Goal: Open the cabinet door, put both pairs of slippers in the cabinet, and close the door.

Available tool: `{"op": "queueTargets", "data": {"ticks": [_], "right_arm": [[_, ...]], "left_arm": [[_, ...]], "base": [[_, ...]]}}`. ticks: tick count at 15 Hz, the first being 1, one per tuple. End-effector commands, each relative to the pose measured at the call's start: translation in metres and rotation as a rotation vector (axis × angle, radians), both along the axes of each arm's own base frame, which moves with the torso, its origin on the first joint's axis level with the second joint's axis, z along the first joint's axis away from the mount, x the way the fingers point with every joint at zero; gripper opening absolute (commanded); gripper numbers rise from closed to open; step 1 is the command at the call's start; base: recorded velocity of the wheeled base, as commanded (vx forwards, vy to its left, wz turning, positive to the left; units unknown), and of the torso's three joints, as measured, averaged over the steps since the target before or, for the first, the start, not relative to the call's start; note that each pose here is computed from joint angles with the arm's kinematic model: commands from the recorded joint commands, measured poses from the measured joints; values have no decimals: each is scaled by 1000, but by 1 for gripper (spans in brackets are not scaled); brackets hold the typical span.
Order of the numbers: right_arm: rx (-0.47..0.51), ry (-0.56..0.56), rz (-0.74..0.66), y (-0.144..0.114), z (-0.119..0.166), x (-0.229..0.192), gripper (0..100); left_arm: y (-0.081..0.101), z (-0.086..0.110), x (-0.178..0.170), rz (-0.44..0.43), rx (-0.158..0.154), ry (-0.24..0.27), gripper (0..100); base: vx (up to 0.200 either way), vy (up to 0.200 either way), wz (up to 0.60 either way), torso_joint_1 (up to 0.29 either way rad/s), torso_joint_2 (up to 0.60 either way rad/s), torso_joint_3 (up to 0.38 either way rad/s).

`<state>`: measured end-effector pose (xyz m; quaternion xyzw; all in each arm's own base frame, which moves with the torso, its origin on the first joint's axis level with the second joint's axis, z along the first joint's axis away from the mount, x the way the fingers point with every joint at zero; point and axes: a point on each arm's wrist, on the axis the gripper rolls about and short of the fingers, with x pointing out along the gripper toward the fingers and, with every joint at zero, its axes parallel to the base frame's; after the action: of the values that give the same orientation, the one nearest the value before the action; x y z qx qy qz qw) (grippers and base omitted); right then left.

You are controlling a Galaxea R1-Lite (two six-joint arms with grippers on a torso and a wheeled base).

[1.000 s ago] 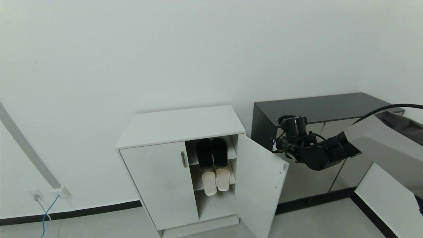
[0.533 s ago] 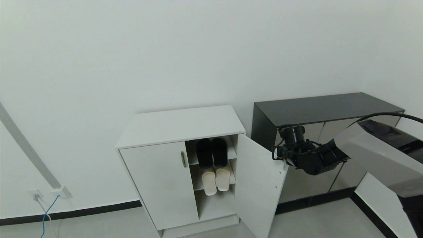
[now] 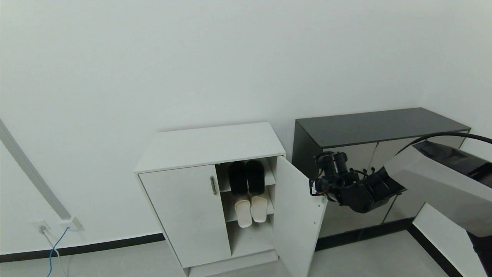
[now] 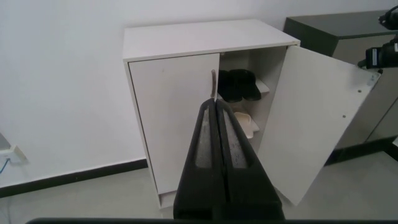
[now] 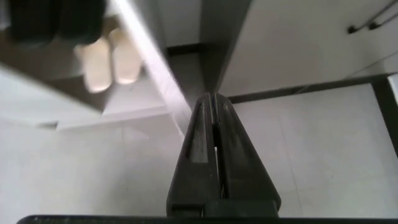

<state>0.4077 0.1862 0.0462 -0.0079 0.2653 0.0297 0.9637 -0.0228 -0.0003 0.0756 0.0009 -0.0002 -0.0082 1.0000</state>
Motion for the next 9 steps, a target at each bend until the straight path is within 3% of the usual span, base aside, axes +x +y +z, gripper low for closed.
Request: {"op": "queueTargets", "data": {"ticks": [1, 5, 9], "right_arm": [[11, -17, 70, 18, 25, -31, 0], [38, -22, 129, 36, 40, -60, 0], [16, 13, 102, 35, 13, -42, 0]], "left_arm": [[0, 0, 0, 3, 0, -1, 0], [0, 0, 0, 1, -2, 0, 0], [0, 0, 0, 1, -2, -1, 0]], "base": [[0, 0, 0, 0, 0, 0], [0, 0, 0, 0, 0, 0], [0, 0, 0, 0, 0, 0]]}}
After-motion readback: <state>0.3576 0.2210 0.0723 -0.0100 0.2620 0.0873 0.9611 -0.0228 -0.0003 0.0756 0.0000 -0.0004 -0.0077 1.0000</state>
